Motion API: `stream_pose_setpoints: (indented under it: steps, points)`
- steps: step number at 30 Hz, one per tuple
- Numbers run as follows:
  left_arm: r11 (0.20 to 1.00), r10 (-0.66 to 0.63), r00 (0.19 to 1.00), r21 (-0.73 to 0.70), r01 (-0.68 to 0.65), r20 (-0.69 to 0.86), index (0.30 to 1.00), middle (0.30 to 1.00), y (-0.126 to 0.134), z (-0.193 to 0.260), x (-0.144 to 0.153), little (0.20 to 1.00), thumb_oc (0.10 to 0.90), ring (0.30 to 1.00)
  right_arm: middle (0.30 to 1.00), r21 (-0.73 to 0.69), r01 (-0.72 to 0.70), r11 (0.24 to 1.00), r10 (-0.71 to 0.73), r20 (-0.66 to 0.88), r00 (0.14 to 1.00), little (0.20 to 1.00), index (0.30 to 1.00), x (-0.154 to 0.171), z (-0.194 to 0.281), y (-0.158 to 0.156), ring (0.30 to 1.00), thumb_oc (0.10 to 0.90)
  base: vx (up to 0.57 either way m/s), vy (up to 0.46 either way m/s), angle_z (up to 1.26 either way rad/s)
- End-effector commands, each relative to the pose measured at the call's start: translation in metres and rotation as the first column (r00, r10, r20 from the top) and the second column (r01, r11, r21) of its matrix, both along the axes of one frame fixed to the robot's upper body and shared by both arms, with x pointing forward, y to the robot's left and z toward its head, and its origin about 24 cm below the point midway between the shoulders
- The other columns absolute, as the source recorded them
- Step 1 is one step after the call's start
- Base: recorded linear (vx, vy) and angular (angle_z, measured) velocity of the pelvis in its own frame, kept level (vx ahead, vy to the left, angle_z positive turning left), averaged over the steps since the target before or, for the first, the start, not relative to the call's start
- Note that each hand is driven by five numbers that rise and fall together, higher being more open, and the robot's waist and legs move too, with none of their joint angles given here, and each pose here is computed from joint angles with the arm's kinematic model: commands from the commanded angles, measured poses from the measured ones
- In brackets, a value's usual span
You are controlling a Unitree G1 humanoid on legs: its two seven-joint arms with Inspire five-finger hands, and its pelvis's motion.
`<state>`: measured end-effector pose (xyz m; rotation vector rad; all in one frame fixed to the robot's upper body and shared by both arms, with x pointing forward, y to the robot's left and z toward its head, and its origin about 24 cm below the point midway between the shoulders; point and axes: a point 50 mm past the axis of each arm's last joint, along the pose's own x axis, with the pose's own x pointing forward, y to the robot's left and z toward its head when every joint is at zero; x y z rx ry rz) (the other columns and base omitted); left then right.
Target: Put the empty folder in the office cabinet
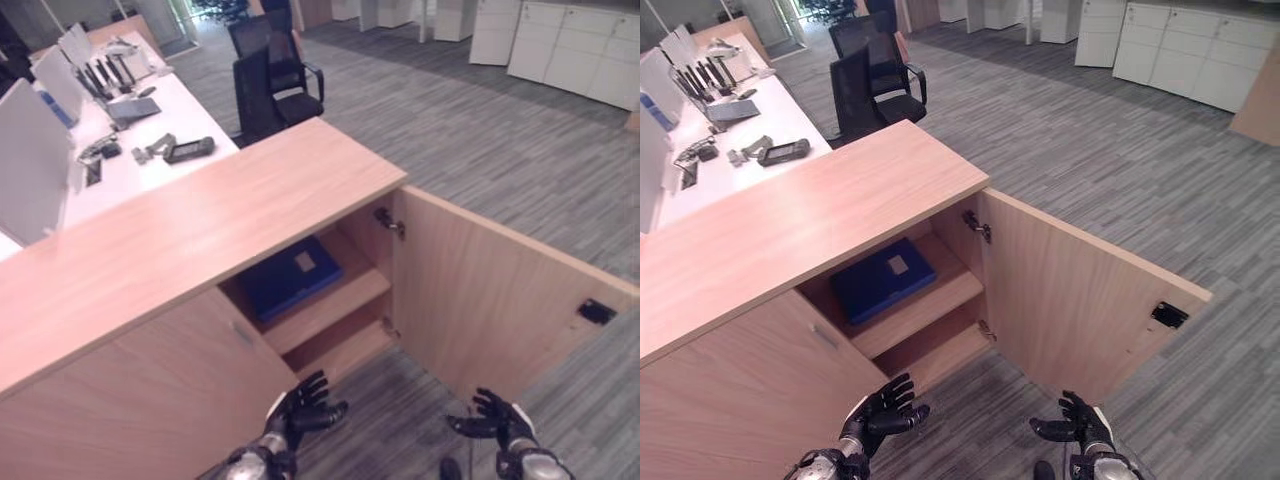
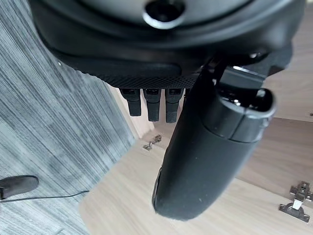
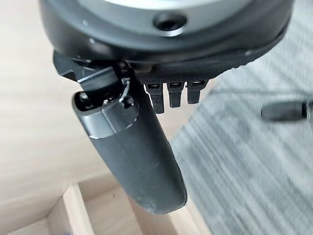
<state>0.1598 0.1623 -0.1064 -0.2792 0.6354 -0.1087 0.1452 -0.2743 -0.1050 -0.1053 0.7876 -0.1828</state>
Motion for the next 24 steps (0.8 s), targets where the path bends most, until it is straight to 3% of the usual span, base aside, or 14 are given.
stream_pose_setpoints:
  steps: [1, 11, 18, 22, 23, 24]
  points:
    - [0.996, 0.020, 0.986, 0.085, -0.034, 0.165, 0.900, 0.900, 0.033, 0.026, 0.033, 0.900, 0.800, 0.900, 0.900, 0.047, -0.092, 0.995, 0.081, 0.193, 0.978, 0.900, 0.900, 0.041, 0.019, 0.027, 0.900, 0.800, 0.05, -0.251, 0.00]
    - [0.996, 0.046, 0.989, 0.065, -0.056, 0.138, 0.900, 0.900, 0.025, 0.020, 0.033, 0.900, 0.800, 0.900, 0.900, 0.037, 0.034, 0.999, -0.039, 0.166, 0.985, 0.900, 0.900, 0.041, 0.015, 0.010, 0.900, 0.800, 0.08, -0.205, -0.22]
    - [0.994, 0.065, 0.997, 0.085, -0.069, 0.047, 0.900, 0.900, 0.038, 0.005, 0.010, 0.900, 0.800, 0.900, 0.900, -0.019, 0.244, 0.970, -0.244, -0.019, 0.970, 0.900, 0.900, -0.005, -0.009, -0.027, 0.900, 0.800, 0.05, -0.013, -0.53]
    - [0.993, 0.073, 0.996, 0.086, -0.076, 0.043, 0.900, 0.900, 0.040, 0.004, 0.008, 0.900, 0.800, 0.900, 0.900, -0.037, 0.312, 0.949, -0.313, -0.035, 0.949, 0.900, 0.900, -0.014, -0.007, -0.043, 0.900, 0.800, -0.01, 0.021, -0.17]
    - [0.994, 0.067, 0.997, 0.085, -0.070, 0.044, 0.900, 0.900, 0.043, 0.005, 0.007, 0.900, 0.800, 0.900, 0.900, -0.073, 0.395, 0.916, -0.398, -0.019, 0.917, 0.900, 0.900, -0.020, 0.002, -0.067, 0.900, 0.800, 0.02, 0.021, -0.16]
    - [0.994, 0.066, 0.997, 0.084, -0.070, 0.044, 0.900, 0.900, 0.042, 0.005, 0.007, 0.900, 0.800, 0.900, 0.900, -0.073, 0.395, 0.916, -0.398, -0.019, 0.917, 0.900, 0.900, -0.020, 0.002, -0.067, 0.900, 0.800, 0.02, 0.043, -0.13]
